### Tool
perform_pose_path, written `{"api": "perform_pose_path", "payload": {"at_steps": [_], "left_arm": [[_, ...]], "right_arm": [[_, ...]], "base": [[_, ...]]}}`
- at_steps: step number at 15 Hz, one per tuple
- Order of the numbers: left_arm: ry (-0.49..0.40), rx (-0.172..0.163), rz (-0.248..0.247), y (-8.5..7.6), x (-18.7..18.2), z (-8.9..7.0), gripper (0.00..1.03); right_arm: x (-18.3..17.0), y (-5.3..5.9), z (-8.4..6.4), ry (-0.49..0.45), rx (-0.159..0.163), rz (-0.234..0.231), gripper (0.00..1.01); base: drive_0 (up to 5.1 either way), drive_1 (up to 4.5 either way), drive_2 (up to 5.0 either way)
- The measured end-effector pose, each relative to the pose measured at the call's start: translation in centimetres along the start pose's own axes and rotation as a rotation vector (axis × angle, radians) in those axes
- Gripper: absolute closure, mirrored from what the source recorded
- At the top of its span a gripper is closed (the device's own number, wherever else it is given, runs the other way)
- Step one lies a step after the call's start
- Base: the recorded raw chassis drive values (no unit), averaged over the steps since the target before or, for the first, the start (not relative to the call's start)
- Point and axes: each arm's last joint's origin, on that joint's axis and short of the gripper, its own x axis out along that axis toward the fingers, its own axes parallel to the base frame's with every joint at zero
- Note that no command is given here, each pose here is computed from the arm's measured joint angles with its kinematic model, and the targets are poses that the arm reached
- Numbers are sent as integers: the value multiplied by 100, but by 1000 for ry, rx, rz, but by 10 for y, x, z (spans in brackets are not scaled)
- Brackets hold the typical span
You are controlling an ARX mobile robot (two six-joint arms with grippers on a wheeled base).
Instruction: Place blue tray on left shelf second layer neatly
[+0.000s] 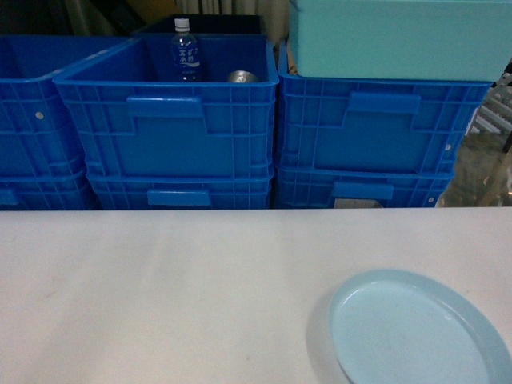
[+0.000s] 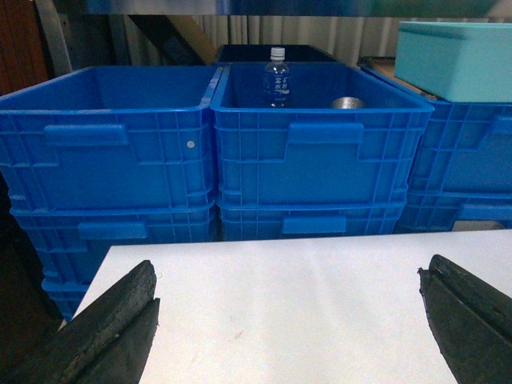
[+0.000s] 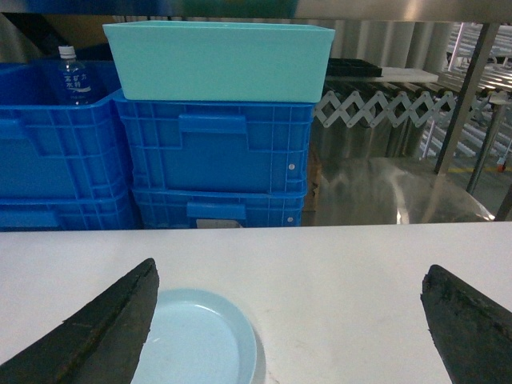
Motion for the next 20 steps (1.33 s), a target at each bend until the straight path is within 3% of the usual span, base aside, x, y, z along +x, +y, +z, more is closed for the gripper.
{"api": "perform_pose_path", "payload": {"at_steps": [19, 20], "left_arm": [[0, 0, 0, 0, 0, 0, 5], [0, 0, 1, 0, 0, 0, 5]], "right_arm": [[0, 0, 0, 2, 0, 0, 3], [1, -2, -3, 182, 37, 42, 3]], "base": [[0, 0, 0], [0, 0, 0]]}}
